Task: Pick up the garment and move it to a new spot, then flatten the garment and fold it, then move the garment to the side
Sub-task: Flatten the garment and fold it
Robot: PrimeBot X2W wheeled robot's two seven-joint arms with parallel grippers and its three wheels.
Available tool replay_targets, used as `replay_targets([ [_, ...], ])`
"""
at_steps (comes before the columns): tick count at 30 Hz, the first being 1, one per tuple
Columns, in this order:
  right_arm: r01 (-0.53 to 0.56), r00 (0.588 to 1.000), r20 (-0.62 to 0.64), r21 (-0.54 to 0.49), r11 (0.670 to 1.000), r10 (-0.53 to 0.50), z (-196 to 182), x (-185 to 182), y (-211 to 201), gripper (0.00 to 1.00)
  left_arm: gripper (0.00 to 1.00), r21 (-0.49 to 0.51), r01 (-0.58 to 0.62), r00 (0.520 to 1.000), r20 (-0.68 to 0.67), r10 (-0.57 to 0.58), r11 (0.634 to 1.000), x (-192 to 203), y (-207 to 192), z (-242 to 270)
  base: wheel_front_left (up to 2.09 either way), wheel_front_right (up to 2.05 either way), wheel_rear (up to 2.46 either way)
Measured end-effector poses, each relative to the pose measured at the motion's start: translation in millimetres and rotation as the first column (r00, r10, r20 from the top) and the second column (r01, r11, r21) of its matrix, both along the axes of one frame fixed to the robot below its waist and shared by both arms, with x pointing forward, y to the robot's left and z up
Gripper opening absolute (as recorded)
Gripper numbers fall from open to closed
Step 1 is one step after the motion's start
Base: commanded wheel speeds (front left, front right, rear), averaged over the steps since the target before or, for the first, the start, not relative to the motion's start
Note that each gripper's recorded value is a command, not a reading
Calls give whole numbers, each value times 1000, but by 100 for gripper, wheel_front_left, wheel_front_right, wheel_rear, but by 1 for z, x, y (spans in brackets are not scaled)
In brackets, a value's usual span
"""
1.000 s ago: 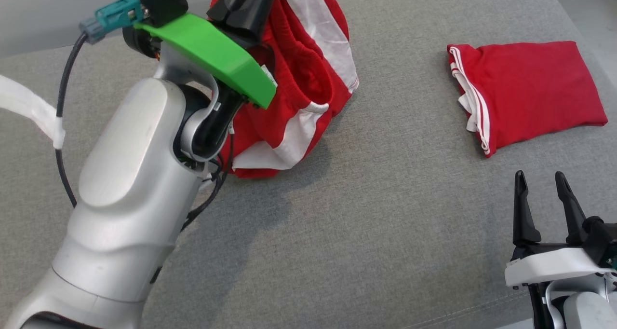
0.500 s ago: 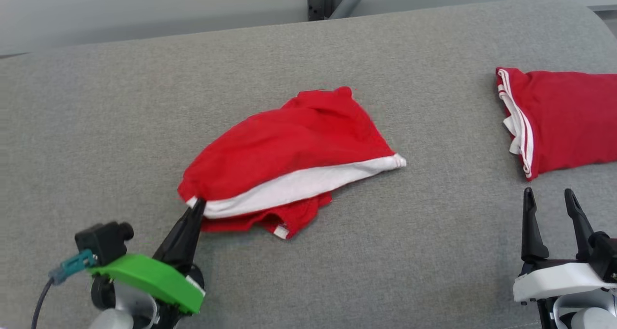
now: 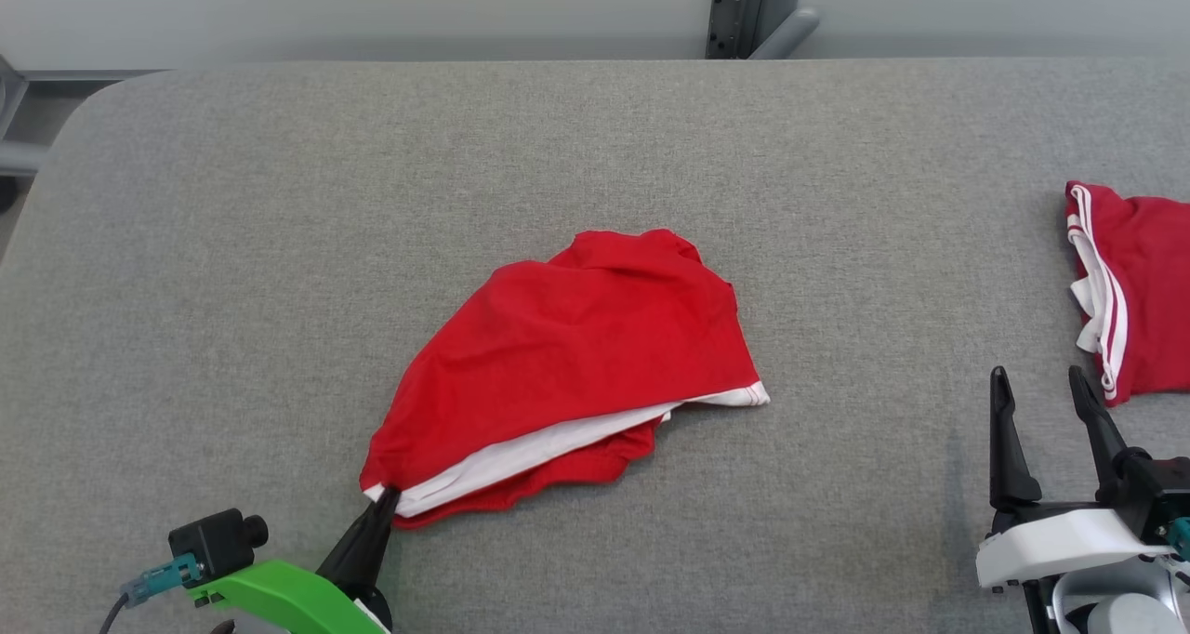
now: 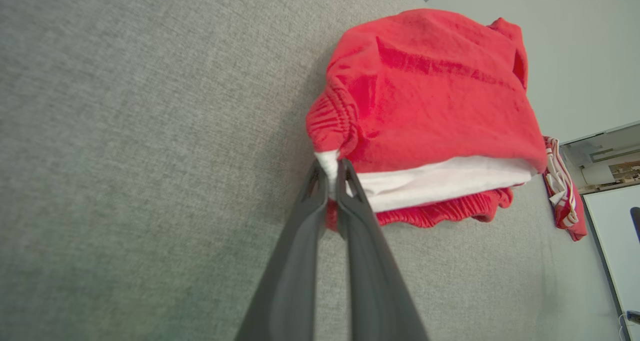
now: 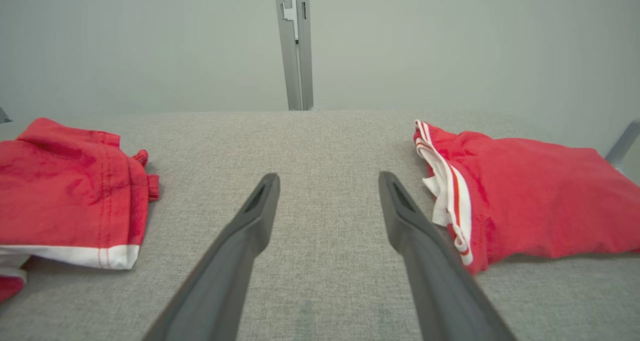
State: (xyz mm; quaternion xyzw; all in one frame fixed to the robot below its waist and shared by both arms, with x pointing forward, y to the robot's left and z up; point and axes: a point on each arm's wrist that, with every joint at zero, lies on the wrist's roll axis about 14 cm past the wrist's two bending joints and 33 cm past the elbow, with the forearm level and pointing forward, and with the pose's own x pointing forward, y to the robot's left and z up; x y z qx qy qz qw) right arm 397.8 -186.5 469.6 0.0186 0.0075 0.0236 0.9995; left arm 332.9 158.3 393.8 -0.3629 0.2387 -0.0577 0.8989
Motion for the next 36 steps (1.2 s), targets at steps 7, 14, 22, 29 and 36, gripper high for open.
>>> replay_targets([
  [7,4,1000,-11,1,1000,-4,-3,-2,-2,100,0,-28,-5,1000,-22,4,1000,0,-5,-6,0,0,0],
  [14,26,1000,-15,2,1000,-26,-4,-7,-9,100,100,17,-1,1000,-16,1,1000,1,6,-10,0,0,0],
  [22,67,998,-10,1,998,-67,-1,-16,-22,100,100,2,161,987,13,-161,987,0,-2,21,0,0,0],
  [29,112,994,-12,10,994,-112,-1,-25,-36,100,100,141,174,980,68,-185,975,36,27,55,0,0,0],
  [36,165,986,-29,9,986,-164,-4,-36,-52,100,100,162,257,966,-16,-258,953,79,12,48,0,0,0],
])
